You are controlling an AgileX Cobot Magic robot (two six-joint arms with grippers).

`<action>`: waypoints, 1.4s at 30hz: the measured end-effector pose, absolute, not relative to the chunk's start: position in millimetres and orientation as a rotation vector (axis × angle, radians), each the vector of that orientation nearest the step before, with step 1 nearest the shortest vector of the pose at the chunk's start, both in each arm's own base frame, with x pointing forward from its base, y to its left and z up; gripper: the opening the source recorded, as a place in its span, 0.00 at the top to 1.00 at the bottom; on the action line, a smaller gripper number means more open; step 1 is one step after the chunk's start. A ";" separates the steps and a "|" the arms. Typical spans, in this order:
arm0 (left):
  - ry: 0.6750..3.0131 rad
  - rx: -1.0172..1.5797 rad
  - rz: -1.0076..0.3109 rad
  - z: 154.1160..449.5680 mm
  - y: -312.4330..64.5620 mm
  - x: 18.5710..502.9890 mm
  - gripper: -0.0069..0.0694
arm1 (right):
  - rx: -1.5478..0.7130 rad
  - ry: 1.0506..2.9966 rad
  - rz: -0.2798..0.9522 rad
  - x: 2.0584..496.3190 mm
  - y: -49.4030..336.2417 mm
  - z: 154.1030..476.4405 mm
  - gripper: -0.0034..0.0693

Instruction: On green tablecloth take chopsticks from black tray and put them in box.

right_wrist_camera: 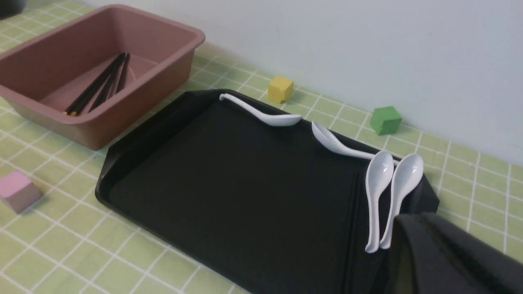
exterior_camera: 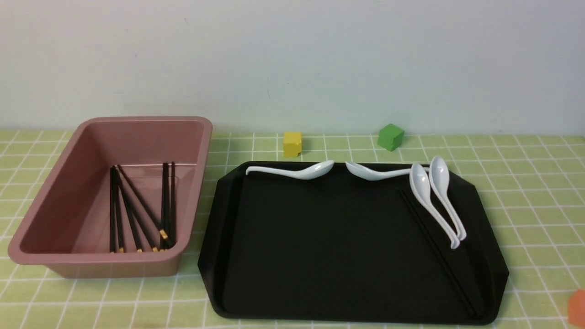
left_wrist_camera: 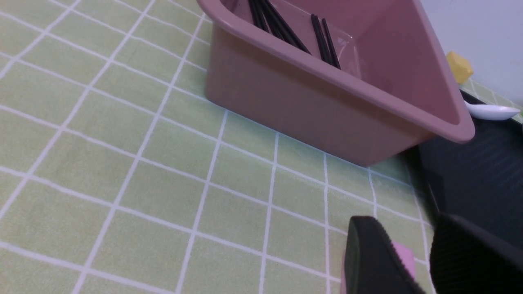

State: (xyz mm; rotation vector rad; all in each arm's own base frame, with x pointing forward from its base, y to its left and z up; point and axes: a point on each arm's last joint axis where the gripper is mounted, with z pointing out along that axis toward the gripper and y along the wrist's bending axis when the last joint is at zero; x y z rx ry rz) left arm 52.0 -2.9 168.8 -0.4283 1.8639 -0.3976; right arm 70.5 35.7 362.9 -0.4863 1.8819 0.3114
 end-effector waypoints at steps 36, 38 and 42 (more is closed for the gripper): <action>1.864 -0.428 -0.398 168.8 -2.9 52.0 0.60 | -0.213 1.706 0.190 59.1 15.3 221.4 0.89; 1.864 -0.428 -0.398 168.8 -2.9 52.0 0.60 | -0.159 1.700 0.145 57.3 10.7 213.8 0.89; 1.864 -0.428 -0.398 168.8 -2.9 52.0 0.60 | -0.075 1.711 0.071 55.8 5.2 198.2 0.88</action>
